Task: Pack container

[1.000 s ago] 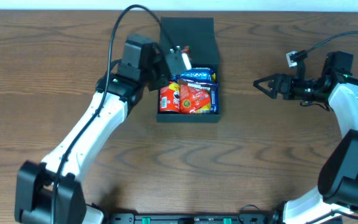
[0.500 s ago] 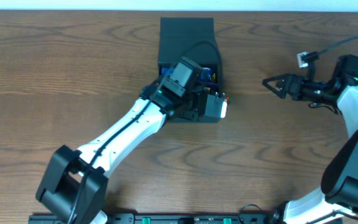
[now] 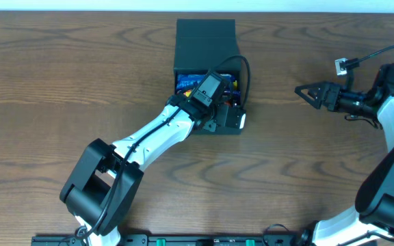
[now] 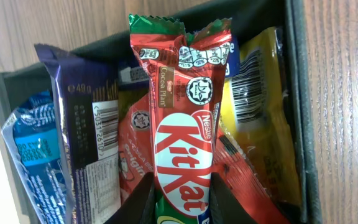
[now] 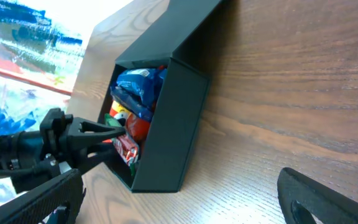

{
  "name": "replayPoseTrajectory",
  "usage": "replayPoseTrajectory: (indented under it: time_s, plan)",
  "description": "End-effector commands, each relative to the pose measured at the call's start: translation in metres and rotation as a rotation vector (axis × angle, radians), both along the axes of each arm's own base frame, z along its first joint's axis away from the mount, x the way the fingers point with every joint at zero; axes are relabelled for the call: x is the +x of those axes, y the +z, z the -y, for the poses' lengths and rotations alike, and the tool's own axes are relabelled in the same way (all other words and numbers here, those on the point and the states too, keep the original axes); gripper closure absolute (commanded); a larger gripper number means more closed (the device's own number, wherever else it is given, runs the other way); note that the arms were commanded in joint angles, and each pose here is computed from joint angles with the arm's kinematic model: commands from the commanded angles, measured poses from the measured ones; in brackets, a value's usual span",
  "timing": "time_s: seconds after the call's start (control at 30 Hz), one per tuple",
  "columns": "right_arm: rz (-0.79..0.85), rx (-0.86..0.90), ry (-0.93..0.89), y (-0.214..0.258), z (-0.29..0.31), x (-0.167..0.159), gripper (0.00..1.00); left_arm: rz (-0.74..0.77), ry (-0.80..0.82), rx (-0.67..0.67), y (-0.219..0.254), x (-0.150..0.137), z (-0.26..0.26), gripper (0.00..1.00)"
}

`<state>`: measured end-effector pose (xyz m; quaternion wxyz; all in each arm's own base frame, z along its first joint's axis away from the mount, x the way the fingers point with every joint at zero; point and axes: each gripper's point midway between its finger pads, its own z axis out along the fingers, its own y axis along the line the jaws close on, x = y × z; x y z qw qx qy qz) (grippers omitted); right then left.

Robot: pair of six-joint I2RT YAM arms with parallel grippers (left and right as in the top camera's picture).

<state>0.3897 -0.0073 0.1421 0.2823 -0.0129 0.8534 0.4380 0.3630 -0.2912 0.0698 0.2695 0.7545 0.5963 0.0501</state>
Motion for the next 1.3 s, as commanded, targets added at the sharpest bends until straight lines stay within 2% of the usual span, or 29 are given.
replayPoseTrajectory:
  time_s: [0.0,0.03,0.1,0.3,0.33,0.4,0.47,0.57,0.7,0.73,0.77,0.83,0.87,0.9,0.93,0.97,1.03,1.1,1.17,1.27]
  plan:
    - [0.061,0.001,0.014,0.017,0.000,0.002,0.01,0.022,0.112,-0.011,0.004,0.012,-0.007,0.55]
    - [0.061,0.001,0.014,0.017,0.000,0.002,0.01,0.039,0.151,-0.018,0.006,0.017,-0.008,0.46]
    - [0.060,0.002,0.013,0.017,0.000,0.001,0.01,0.086,0.232,-0.039,0.016,0.030,-0.011,0.40]
    - [0.051,0.008,0.008,0.017,0.000,0.002,0.01,0.187,0.325,-0.164,0.076,0.050,-0.004,0.36]
    - [0.045,0.013,0.002,0.017,0.000,0.002,0.01,0.205,0.346,-0.209,0.095,0.052,-0.003,0.34]
    - [0.050,0.011,0.002,0.018,0.000,0.003,0.01,0.214,0.379,-0.289,0.121,0.054,0.001,0.25]
    - [0.056,0.008,0.002,0.018,0.001,0.004,0.01,0.196,0.366,-0.333,0.134,0.049,0.005,0.23]
    - [0.056,0.010,-0.005,0.019,0.002,0.006,0.01,0.170,0.350,-0.331,0.135,0.042,0.005,0.20]
    - [0.061,0.010,-0.005,0.019,0.001,0.007,0.01,0.225,0.419,-0.281,0.137,0.050,-0.012,0.24]
    - [0.064,0.007,-0.003,0.019,0.000,0.008,0.01,0.242,0.447,-0.275,0.139,0.055,-0.019,0.30]
    - [0.072,0.003,-0.001,0.020,0.000,0.009,0.12,0.247,0.479,-0.280,0.141,0.058,-0.024,0.35]
    - [0.086,-0.001,0.003,0.021,-0.003,0.013,0.60,0.232,0.569,-0.319,0.142,0.066,-0.037,0.46]
    - [0.076,0.000,-0.006,0.021,-0.004,0.016,0.82,0.216,0.627,-0.350,0.141,0.070,-0.045,0.62]
    - [0.061,-0.001,-0.022,0.020,-0.005,0.019,0.98,0.198,0.691,-0.382,0.141,0.075,-0.054,0.72]
    - [0.025,-0.009,-0.057,0.017,-0.004,0.024,0.98,0.178,0.772,-0.426,0.141,0.081,-0.065,0.89]
    - [-0.038,-0.030,-0.128,0.011,-0.002,0.033,0.98,0.141,0.884,-0.496,0.141,0.089,-0.081,0.94]
    - [-0.155,-0.063,-0.271,-0.001,0.003,0.045,0.98,0.067,1.049,-0.608,0.138,0.098,-0.104,0.94]
    - [-0.199,-0.078,-0.325,-0.006,-0.001,0.051,0.99,-0.003,1.123,-0.667,0.134,0.101,-0.117,0.94]
    - [-0.192,-0.089,-0.288,-0.006,-0.020,0.053,0.98,-0.106,1.173,-0.715,0.127,0.100,-0.128,0.94]
    - [-0.186,-0.135,-0.226,-0.010,-0.051,0.052,0.99,-0.192,1.322,-0.695,0.105,0.094,-0.156,0.94]
